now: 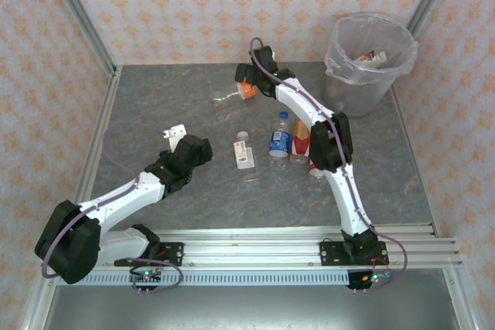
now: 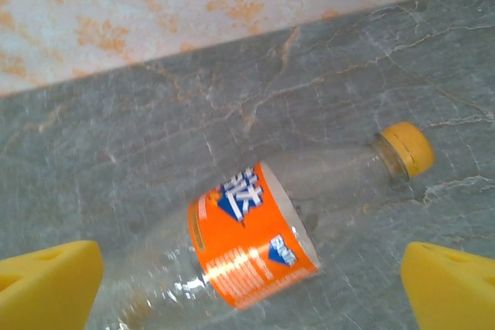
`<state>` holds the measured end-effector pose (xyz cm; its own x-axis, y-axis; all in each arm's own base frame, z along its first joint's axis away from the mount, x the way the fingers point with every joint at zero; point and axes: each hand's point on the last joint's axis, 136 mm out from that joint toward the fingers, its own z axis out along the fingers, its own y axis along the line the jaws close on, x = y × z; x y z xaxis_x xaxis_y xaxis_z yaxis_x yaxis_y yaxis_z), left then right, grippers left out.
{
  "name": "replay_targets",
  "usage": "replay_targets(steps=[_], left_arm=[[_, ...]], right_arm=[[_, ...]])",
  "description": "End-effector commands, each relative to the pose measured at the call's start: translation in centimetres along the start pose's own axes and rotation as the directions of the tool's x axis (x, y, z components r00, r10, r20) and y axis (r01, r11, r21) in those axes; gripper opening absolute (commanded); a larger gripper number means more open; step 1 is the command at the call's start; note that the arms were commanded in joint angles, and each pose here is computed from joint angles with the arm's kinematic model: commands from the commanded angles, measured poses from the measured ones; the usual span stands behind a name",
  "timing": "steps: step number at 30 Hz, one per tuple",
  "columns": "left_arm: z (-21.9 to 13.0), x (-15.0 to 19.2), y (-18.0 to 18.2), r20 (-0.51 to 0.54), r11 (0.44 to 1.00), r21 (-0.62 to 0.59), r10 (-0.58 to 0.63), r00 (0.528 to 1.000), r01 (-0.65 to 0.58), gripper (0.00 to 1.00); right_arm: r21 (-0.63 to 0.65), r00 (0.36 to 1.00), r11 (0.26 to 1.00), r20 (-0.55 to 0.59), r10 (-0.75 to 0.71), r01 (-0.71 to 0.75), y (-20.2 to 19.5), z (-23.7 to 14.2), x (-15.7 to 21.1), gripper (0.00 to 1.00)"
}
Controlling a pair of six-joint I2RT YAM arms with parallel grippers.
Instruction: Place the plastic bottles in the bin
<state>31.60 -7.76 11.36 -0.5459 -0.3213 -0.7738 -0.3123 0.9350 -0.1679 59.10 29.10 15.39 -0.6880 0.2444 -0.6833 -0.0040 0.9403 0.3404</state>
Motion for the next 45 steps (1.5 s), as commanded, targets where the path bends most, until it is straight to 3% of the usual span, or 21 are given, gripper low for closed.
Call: replay_targets(steps=[1, 9, 20, 33, 36, 38, 41, 45], left_arm=[[0.1, -1.1, -0.2, 0.023, 1.0, -0.001, -0.02, 1.0, 0.02, 1.0], [0.4, -0.9, 0.4, 0.021, 1.0, -0.015, -0.024, 0.999, 0.024, 1.0], [1.1, -0.7, 0.7, 0.002, 0.999, -0.021, -0.026, 1.0, 0.026, 1.0], [1.6, -0.7, 0.1, -0.02, 1.0, -0.012, -0.007, 1.0, 0.007, 1.0], [2.3, -2.0, -1.1, -0.054, 0.998, 0.053, -0.014, 0.998, 0.017, 1.0], [3.0, -3.6, -3.0, -0.086, 0.991, 0.125, 0.054, 0.995, -0.043, 1.0], [4.6, -6.4, -5.6, -0.084, 0.973, 0.133, 0.2, 0.976, -0.188, 1.0], [8.2, -10.4, -8.9, -0.081, 0.955, 0.175, 0.257, 0.963, -0.24, 1.0]], right_arm=[[0.166, 0.985, 0.975, -0.057, 0.16, -0.149, -3.0, -0.1, 0.9, 1.0], [0.183, 0.939, 0.921, 0.025, 0.344, -0.343, -4.1, 0.8, -0.4, 0.99], [0.162, 0.822, 0.812, -0.009, 0.57, -0.561, -5.6, 4.4, 1.4, 1.0], [0.143, 0.742, 0.737, -0.025, 0.67, -0.661, -6.6, 8.4, 3.3, 0.92], [0.148, 0.741, 0.738, -0.047, 0.67, -0.658, -6.6, 8.9, 4.0, 0.91], [0.156, 0.744, 0.742, -0.055, 0.666, -0.652, -6.7, 9.2, 4.5, 0.9], [0.162, 0.748, 0.745, -0.057, 0.662, -0.647, -7.0, 9.5, 4.8, 0.89], [0.167, 0.746, 0.744, -0.066, 0.663, -0.647, -7.0, 9.8, 5.3, 0.88]])
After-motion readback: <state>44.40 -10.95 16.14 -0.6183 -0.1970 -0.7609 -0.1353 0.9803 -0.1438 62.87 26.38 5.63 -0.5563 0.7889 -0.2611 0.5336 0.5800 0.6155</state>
